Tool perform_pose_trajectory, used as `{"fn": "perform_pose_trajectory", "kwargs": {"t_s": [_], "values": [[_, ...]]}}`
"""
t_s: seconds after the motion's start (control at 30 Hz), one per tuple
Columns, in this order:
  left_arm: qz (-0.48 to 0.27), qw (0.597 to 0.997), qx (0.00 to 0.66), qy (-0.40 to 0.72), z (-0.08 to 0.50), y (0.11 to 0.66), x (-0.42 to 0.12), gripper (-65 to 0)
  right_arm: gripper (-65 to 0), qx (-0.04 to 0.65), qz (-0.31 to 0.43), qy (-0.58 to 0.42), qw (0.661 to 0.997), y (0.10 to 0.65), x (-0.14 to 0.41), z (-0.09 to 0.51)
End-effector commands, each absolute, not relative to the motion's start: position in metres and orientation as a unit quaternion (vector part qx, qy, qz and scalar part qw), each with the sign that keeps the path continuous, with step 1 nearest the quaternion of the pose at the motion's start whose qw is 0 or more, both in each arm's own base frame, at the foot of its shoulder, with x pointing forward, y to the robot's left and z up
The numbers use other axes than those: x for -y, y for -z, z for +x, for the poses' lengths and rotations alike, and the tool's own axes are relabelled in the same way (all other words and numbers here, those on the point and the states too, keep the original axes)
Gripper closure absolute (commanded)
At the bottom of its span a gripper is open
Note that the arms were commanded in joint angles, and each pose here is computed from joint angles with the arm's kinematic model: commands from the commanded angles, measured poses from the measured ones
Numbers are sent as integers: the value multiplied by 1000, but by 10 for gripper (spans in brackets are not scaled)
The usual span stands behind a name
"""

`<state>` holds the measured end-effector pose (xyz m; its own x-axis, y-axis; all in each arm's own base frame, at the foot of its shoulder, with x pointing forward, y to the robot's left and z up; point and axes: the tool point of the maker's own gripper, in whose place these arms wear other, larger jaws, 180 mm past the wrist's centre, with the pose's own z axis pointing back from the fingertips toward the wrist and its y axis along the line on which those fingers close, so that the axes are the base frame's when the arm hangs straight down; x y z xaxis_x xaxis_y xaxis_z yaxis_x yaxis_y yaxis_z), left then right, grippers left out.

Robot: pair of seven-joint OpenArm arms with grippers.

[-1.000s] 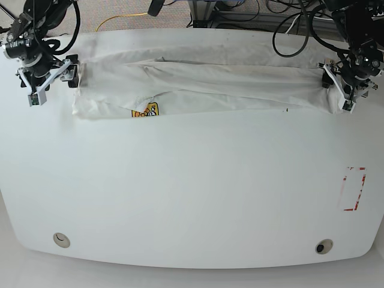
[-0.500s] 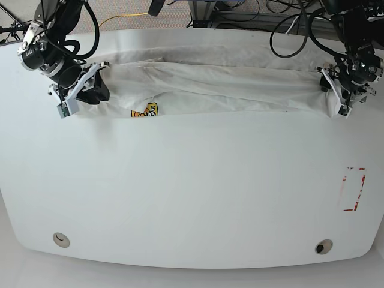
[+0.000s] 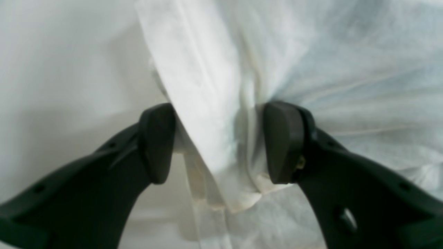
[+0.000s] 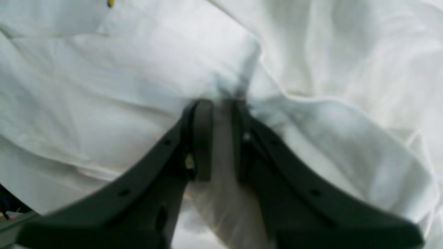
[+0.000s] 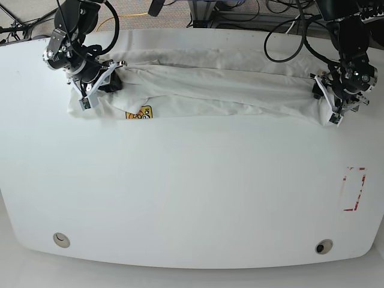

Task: Fold the T-shirt properly
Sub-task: 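Pull the folded edge with the right gripper to tuck the sleeve flat, then drag the left gripper's held end inward toward the right gripper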

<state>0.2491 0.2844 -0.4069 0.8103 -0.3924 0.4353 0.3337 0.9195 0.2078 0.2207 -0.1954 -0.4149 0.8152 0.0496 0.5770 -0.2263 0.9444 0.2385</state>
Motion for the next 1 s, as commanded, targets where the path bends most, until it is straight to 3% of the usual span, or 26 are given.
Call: {"fn": "perform_pose_trajectory", "kwargs": {"t_s": [0.0,0.3,0.53,0.97], "values": [[62,946,236,211,257,406,-278,-383,-95,288,120,-77,947,418,219,226],[69,947,230,214,280,409,-280,-383,-95,291,81,-10,953,420,285,224],[55,940,268,204,292,391,-274,-387,-95,295,80,-11,952,418,288,226],[1,950,310,49,268,368,-323,-392,-92,295,83,-10,952,418,285,226]]}}
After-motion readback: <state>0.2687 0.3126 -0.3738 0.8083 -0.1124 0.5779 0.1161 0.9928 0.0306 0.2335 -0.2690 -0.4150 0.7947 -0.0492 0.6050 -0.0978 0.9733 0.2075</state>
